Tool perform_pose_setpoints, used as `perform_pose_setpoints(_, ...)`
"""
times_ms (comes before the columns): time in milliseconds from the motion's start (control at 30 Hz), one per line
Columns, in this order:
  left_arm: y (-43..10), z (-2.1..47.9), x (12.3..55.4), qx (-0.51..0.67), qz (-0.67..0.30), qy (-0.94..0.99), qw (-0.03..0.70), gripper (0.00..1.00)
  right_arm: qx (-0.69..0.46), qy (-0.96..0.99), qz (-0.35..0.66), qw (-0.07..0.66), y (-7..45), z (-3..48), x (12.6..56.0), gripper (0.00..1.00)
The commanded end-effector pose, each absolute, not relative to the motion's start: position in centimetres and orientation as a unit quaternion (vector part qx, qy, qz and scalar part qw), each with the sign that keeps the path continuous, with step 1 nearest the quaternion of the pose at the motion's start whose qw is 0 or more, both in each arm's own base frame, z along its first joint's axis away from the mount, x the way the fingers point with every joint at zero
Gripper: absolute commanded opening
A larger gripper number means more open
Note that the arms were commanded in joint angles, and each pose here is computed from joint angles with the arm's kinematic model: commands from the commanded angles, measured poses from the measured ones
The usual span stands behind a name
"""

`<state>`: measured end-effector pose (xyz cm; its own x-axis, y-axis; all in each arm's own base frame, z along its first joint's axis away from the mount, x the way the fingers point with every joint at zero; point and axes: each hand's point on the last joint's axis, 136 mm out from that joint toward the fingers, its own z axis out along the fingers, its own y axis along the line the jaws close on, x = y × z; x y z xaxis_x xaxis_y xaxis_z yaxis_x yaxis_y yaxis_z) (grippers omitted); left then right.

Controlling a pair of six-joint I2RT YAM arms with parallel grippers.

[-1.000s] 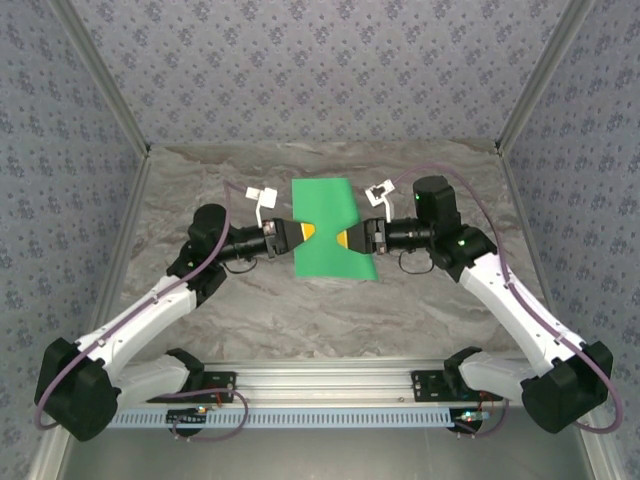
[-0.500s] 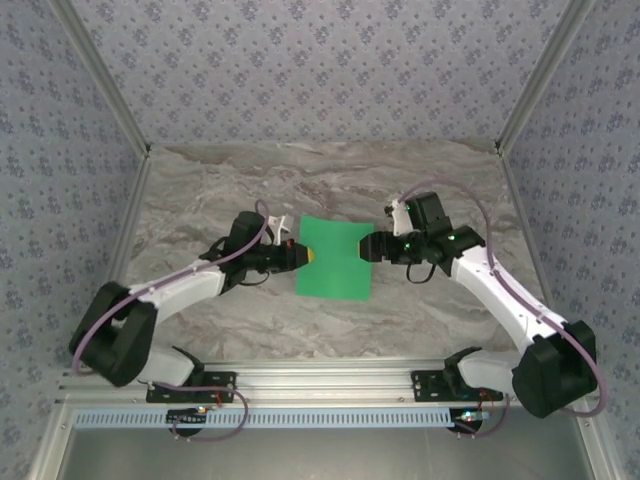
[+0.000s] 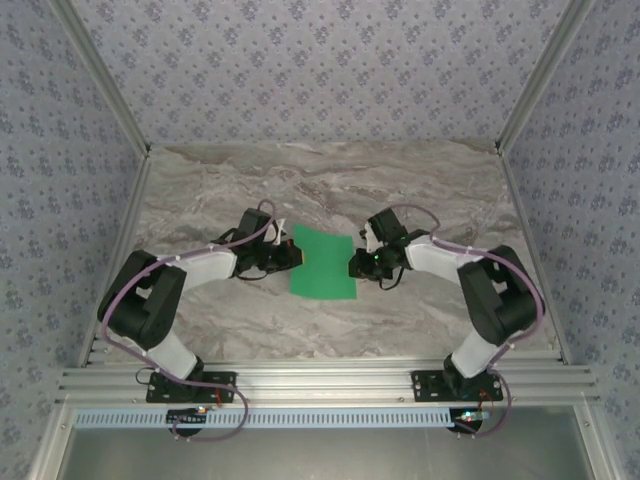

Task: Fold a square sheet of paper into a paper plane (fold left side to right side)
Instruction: Hold the square sheet of paper at the center of the table, then first fold in half a square sheet of paper at the center of the table.

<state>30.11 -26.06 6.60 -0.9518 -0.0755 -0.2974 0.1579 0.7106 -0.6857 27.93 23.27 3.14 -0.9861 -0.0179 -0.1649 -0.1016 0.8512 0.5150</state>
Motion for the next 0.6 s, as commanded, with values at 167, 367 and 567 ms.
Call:
perform_pose_setpoints(167, -27.7, 8.9, 29.7, 0.043, -0.416, 0.897, 0.14, 0.24, -0.029, 0.974, 0.219, 0.052, 23.7, 0.2, 27.7, 0.19)
perform_pose_setpoints(367, -30.7, 12.0, 30.1, 0.056, -0.469, 0.87, 0.142, 0.47, -0.027, 0.982, 0.185, 0.036, 22.4, -1.3, 26.5, 0.19)
perform_pose_setpoints(567, -33.2, 11.3, 30.7, 0.065, -0.476, 0.868, 0.126, 0.57, -0.031, 0.973, 0.223, 0.052, 23.3, -0.4, 26.8, 0.2)
